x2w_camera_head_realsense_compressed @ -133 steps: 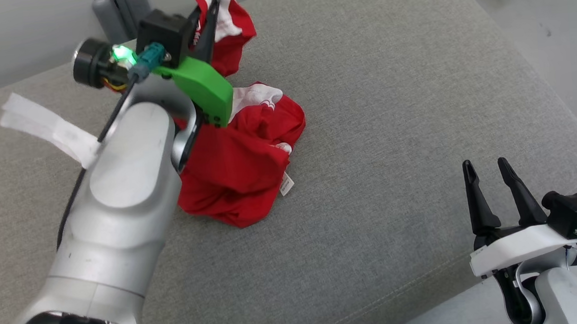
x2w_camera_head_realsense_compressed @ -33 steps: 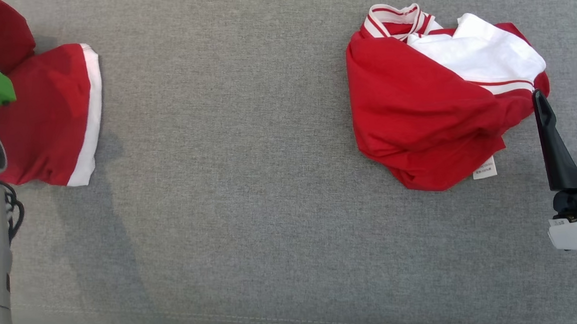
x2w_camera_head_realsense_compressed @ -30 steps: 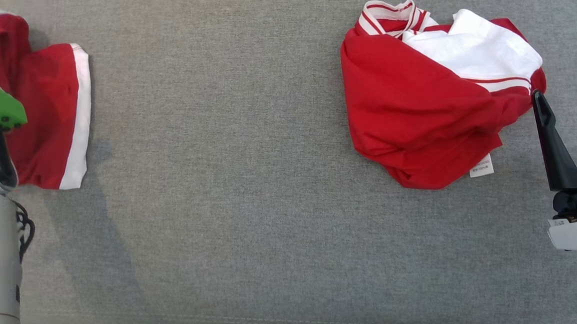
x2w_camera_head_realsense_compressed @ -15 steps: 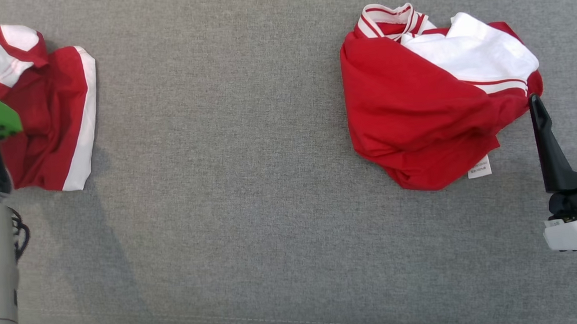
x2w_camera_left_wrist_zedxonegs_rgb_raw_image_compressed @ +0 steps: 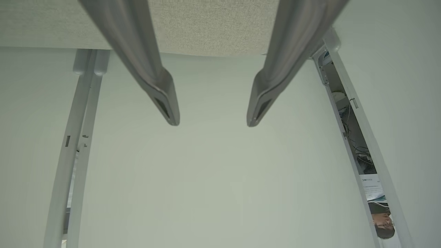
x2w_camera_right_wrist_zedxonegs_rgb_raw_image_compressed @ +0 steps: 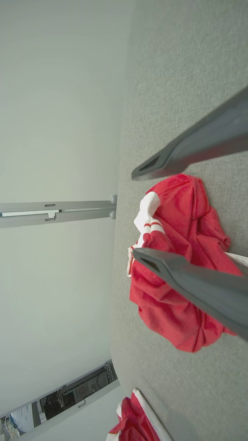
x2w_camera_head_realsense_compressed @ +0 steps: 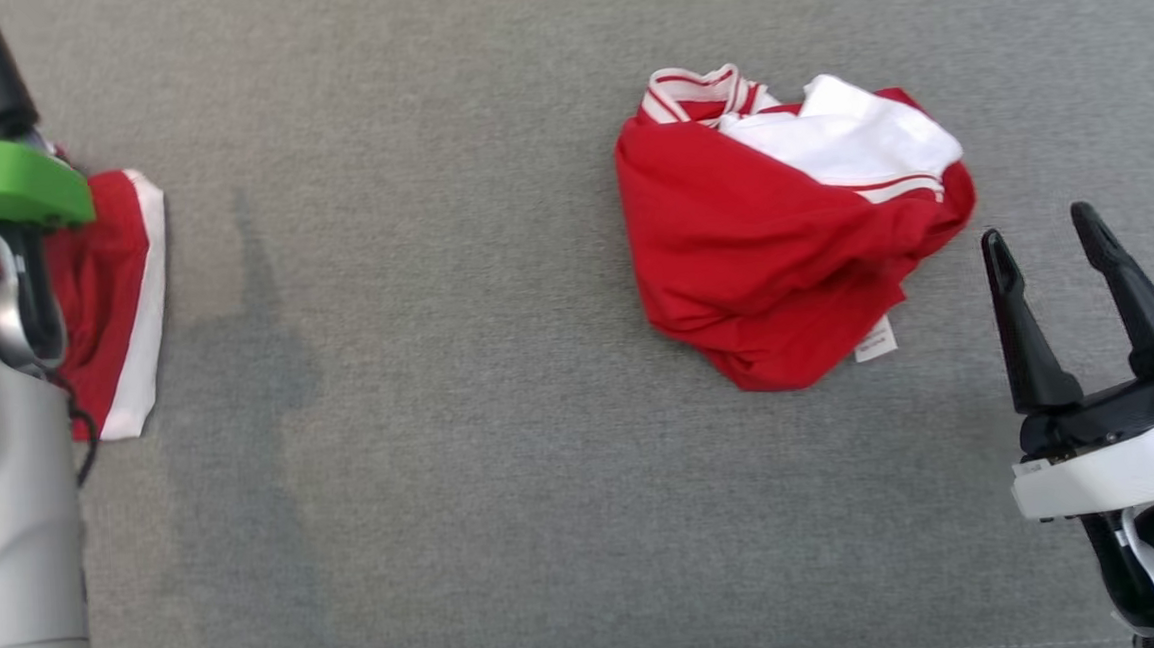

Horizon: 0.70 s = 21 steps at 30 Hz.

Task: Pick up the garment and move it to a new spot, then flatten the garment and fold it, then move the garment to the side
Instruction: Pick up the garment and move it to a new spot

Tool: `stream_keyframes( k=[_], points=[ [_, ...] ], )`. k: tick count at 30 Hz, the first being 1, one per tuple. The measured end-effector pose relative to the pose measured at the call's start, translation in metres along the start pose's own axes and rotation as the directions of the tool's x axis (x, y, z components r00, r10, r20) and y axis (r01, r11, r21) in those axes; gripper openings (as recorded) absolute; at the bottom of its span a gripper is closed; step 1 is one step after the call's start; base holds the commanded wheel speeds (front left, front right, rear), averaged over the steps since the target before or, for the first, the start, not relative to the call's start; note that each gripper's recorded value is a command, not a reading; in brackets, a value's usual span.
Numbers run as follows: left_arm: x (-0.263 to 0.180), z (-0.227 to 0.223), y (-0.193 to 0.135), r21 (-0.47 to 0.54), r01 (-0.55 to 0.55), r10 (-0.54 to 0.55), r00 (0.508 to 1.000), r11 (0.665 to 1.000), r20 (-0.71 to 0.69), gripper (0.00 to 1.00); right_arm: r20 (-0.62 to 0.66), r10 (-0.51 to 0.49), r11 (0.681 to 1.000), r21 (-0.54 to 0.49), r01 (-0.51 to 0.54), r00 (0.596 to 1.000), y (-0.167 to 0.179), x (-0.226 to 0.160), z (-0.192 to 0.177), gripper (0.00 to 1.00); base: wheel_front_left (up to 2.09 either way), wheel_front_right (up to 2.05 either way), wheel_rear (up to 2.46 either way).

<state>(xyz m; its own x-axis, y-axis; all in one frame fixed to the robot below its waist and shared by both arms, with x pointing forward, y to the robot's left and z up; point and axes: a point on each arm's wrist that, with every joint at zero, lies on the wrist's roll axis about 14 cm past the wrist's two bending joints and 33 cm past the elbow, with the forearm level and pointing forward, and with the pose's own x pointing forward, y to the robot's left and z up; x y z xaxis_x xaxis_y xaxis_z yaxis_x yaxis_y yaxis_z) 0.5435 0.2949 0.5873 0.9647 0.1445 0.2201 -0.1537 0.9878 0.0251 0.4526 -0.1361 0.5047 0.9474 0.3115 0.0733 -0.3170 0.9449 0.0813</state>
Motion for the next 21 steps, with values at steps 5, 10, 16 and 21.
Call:
stream_keyframes(
  k=[5, 10, 16, 21],
  points=[
    [-0.010, -0.005, -0.041, -0.047, 0.087, -0.087, 0.996, 0.995, -0.001, 1.00, 0.019, -0.052, 0.999, 0.005, 0.052, 0.998, -0.009, -0.015, 0.007, 1.00, 0.00, 0.00, 0.00],
    [-0.027, -0.007, -0.075, -0.082, 0.162, -0.162, 0.987, 0.983, -0.003, 1.00, 0.043, -0.094, 0.996, 0.006, 0.094, 0.995, -0.014, -0.031, 0.017, 1.00, 0.00, 0.00, 0.00],
    [-0.055, -0.010, -0.096, -0.110, 0.206, -0.209, 0.978, 0.972, -0.012, 1.00, 0.067, -0.128, 0.992, 0.005, 0.128, 0.990, -0.018, -0.048, 0.027, 1.00, 0.00, 0.00, 0.00],
    [-0.079, -0.013, -0.098, -0.121, 0.215, -0.219, 0.975, 0.969, -0.025, 1.00, 0.078, -0.149, 0.989, 0.006, 0.149, 0.986, -0.019, -0.062, 0.033, 1.00, 0.00, 0.00, 0.00]
  ],
)
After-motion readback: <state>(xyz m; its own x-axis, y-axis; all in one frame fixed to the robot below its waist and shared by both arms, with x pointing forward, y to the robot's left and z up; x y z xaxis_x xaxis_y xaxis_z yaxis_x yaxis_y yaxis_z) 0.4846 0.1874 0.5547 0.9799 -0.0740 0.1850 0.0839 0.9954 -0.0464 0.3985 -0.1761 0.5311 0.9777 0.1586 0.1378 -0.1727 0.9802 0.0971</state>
